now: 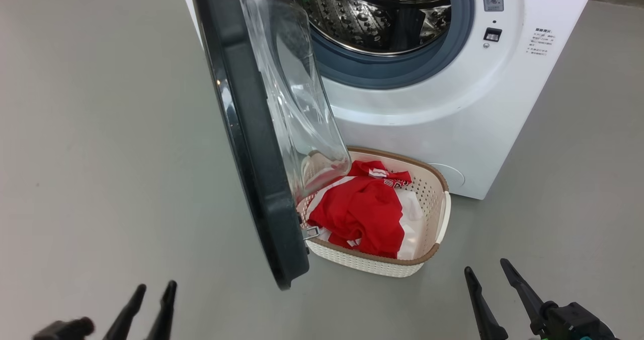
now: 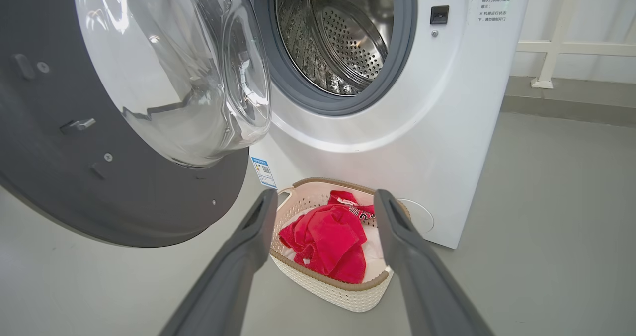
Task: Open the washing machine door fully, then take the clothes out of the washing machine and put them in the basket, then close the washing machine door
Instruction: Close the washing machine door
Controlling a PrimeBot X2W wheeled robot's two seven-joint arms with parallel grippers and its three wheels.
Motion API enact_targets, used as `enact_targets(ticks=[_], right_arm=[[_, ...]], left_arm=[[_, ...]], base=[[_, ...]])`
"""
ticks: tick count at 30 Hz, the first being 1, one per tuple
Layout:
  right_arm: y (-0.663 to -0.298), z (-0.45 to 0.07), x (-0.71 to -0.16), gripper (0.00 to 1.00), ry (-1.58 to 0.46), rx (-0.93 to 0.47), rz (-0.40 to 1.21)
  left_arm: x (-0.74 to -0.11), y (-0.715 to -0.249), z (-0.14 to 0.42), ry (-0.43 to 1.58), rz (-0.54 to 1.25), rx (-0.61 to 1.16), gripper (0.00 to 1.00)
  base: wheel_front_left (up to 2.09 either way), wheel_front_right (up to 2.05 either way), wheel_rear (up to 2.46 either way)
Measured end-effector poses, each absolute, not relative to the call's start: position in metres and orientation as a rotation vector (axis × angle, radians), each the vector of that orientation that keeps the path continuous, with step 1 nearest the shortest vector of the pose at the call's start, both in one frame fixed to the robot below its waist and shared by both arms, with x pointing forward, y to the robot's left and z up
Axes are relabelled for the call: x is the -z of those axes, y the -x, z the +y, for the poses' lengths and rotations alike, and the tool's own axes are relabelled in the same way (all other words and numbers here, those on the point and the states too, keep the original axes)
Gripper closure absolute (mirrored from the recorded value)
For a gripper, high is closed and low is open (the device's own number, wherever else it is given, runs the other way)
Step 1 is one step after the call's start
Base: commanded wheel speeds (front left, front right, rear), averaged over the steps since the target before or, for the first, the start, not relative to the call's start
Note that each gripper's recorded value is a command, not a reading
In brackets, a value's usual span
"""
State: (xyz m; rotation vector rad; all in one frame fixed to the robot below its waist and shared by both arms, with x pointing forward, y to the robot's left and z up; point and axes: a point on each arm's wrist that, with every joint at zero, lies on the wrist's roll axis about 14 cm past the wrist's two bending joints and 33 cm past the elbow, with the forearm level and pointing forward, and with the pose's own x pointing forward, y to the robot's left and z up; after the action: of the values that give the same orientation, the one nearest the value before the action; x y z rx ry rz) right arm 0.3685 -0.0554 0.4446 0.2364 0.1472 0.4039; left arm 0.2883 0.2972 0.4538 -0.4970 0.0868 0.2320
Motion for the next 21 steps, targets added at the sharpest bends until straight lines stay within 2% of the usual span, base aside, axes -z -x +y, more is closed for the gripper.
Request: enact_targets(ticks=[7,15,21], right_arm=[[-0.368,-0.054,-0.447,0.00,-0.236,-0.408,0.141],[-0.366,-0.052,-0.449,0.00,-0.237,-0.416,0.136],[-0.366,-0.054,-0.453,0.00,-0.242,-0.411,0.126]], left_arm=[[-0.447,-0.281,0.283,0.311,0.110,-0.211,0.00],[-0.472,-0.282,0.284,0.150,0.030,-0.236,0.00],[-0.473,-0.277,0.282,0.143,0.017,-0.264,0.00]], base=[[0.00,0.00,0.00],[0.00,0.00,0.00],[0.00,0.00,0.00]])
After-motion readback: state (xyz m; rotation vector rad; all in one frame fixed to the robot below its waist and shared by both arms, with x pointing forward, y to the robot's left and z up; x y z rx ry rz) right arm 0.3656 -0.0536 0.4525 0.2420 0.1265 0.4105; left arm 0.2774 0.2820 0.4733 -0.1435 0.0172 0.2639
